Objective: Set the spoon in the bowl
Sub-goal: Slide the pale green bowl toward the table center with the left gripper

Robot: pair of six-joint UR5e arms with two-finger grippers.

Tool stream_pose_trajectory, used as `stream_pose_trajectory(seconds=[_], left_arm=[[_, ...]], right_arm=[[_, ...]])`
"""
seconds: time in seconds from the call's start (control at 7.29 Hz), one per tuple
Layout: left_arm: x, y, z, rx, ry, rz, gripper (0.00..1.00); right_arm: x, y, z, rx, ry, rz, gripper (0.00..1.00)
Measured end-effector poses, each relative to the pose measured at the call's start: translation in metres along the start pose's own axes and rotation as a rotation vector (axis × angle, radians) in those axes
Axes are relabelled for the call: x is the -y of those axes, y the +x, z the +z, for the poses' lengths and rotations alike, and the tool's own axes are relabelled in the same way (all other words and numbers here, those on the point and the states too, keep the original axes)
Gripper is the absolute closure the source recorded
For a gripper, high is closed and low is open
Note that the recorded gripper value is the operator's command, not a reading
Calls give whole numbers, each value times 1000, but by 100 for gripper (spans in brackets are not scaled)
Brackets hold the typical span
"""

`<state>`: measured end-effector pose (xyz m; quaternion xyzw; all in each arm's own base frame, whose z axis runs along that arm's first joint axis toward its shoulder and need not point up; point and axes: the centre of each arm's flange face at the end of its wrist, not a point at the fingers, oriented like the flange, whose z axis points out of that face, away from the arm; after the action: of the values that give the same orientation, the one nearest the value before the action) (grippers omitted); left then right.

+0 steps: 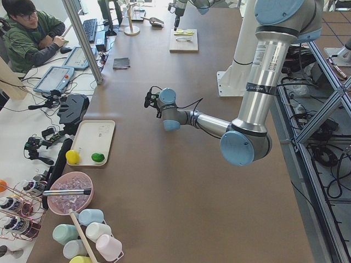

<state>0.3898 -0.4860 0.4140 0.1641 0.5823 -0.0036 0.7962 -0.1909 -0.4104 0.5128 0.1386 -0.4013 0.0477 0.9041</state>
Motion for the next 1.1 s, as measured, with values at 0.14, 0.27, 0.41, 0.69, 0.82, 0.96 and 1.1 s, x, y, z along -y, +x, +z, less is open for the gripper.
stream_pose_trajectory(seconds=[0.14,0.27,0.41,0.69,0.82,0.96,1.1], left_arm=[[3,51,22,8,2,-22,100],[-3,103,45,28,2,-37,86],[-18,150,68,55,4,-38,4],[-39,192,89,84,14,-26,2],[-41,196,90,89,24,-23,2],[-41,197,88,90,31,-21,2],[-33,191,82,94,42,-21,2]], right_arm=[[0,0,0,0,-1,1,1],[0,0,1,-1,-2,2,1],[-1,1,2,-2,-3,2,1],[-1,1,3,-3,-4,0,1],[0,1,3,-3,-4,0,1],[0,0,3,-2,-4,0,1],[0,0,4,-2,-4,-1,1]])
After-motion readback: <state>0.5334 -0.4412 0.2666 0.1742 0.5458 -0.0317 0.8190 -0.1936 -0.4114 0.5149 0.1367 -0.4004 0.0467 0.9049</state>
